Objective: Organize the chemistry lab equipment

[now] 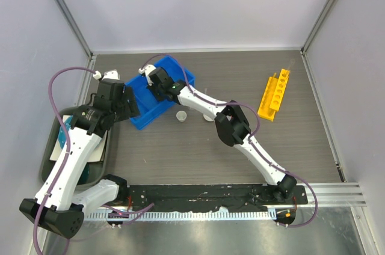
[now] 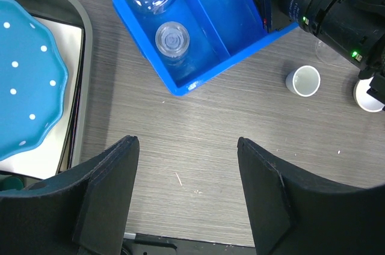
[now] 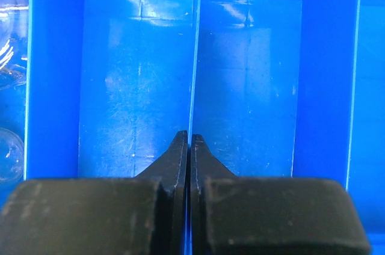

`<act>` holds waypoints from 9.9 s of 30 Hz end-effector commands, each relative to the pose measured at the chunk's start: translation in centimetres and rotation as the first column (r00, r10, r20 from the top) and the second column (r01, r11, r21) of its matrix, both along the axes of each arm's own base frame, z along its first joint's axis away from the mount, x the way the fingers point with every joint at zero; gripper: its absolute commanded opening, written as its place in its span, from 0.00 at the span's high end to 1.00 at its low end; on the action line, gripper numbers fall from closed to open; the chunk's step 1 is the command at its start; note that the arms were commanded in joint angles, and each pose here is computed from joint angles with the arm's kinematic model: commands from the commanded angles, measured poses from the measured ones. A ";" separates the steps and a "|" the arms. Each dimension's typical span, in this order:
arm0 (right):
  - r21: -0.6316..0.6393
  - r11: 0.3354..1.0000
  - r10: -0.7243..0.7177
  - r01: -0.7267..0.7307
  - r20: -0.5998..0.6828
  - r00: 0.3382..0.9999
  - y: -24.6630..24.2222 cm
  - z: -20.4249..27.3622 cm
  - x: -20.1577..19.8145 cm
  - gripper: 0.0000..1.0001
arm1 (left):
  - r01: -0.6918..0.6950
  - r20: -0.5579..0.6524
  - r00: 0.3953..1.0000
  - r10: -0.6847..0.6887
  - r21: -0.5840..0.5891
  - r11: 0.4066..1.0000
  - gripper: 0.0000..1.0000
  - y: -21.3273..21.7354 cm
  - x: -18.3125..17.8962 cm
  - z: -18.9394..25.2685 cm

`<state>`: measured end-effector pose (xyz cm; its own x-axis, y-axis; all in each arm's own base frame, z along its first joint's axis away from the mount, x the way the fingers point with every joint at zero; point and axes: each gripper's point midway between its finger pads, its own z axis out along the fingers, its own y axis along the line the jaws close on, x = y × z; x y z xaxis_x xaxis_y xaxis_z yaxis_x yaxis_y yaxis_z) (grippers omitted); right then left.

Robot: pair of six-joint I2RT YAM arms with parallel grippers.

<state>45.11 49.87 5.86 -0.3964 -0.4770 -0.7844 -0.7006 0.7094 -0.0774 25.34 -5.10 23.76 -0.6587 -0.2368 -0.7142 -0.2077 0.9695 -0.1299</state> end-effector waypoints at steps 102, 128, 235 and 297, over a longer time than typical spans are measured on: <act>0.082 0.997 -0.028 0.013 0.189 0.982 -17.1 29.6 -7.7 0.52 | 0.343 0.117 0.938 -0.325 -0.200 0.918 0.28 -6.4 -0.8 7.1; 0.177 0.890 -0.424 0.419 -0.013 0.906 -33.9 21.2 -21.3 0.28 | 0.549 -0.184 0.830 -0.526 0.109 0.829 0.38 -22.0 7.7 -6.2; 0.306 0.933 -0.153 0.188 -0.134 0.979 -31.4 18.8 -27.7 0.37 | -0.202 -0.411 0.884 0.223 0.094 0.975 0.99 -6.4 -6.4 -20.2; 0.282 0.919 -0.254 0.276 -0.115 0.960 -32.6 18.7 -26.7 0.38 | 0.063 -0.323 0.943 -0.087 -0.084 0.994 0.38 -18.9 14.6 -13.2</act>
<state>17.69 16.51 23.43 -0.5662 -0.1345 -0.8132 -0.4778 0.8575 0.1908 37.96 -21.52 10.41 -0.8792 -0.2271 -0.4188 -0.2311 0.9720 -0.0419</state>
